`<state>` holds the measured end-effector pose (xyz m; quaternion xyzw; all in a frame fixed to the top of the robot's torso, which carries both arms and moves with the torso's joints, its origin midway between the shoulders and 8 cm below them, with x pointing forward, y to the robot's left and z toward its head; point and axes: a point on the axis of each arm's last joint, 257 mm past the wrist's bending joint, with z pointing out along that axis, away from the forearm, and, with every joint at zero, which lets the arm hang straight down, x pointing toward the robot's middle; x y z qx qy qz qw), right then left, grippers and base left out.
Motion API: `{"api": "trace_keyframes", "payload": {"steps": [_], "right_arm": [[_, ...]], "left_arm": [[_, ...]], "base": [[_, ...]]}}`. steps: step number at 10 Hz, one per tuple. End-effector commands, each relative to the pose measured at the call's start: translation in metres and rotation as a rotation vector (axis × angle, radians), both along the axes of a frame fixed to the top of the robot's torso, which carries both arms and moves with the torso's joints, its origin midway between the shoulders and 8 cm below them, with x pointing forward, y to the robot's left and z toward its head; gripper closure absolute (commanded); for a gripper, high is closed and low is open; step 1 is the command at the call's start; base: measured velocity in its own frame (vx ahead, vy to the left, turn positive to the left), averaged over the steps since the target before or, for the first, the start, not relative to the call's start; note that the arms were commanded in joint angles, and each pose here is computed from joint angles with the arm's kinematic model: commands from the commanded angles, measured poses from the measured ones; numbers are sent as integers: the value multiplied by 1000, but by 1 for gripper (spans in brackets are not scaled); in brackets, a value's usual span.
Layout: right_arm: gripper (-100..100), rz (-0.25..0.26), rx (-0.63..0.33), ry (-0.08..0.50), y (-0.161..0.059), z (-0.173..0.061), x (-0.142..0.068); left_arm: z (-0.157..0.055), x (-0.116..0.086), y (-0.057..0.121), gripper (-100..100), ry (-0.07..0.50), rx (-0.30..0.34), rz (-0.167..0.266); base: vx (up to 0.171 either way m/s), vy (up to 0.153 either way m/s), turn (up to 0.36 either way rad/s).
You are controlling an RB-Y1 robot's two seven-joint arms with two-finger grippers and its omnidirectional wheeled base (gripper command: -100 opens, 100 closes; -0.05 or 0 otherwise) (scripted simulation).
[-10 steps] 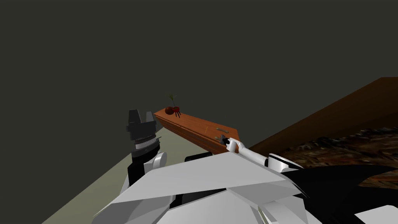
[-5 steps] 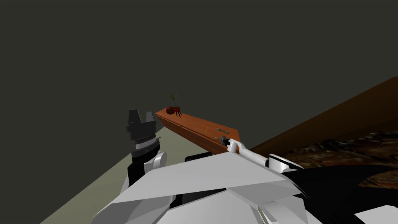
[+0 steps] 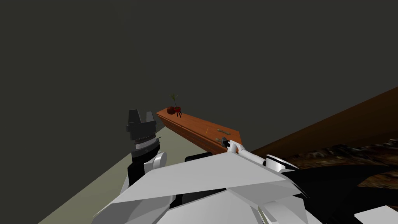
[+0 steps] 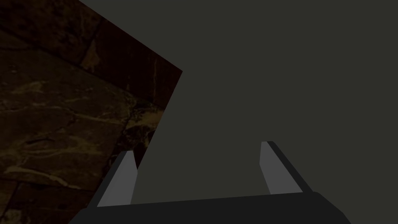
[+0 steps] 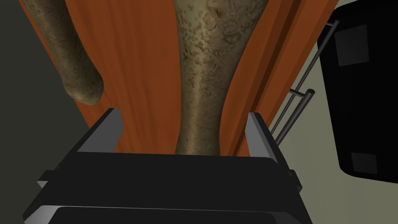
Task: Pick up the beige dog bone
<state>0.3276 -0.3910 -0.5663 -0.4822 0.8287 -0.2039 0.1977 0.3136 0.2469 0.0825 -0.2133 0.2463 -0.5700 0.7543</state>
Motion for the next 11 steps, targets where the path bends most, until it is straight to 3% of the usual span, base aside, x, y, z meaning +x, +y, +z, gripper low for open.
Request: {"api": "trace_keyframes", "payload": {"steps": [1, 5, 6, 7, 10, 11], "right_arm": [[100, 0, 0, 0, 0, 0, 0], [100, -1, 1, 0, 0, 0, 0], [0, -1, 1, 0, 0, 0, 0], [100, 6, -1, 1, 1, 6, 3], [100, 12, 1, 1, 1, 11, 5], [0, 13, -1, 3, 0, 12, 5]], "left_arm": [[0, 0, 0, 0, 0, 0, 0], [0, 0, 0, 0, 0, 0, 0], [0, 0, 0, 0, 0, 0, 0], [0, 0, 0, 0, 0, 0, 0], [0, 0, 0, 0, 0, 0, 0], [0, 0, 0, 0, 0, 0, 0]], "base": [[0, 0, 0], [0, 0, 0], [0, 0, 0], [-20, 16, -57], [-33, 13, -42], [0, 0, 0]]}}
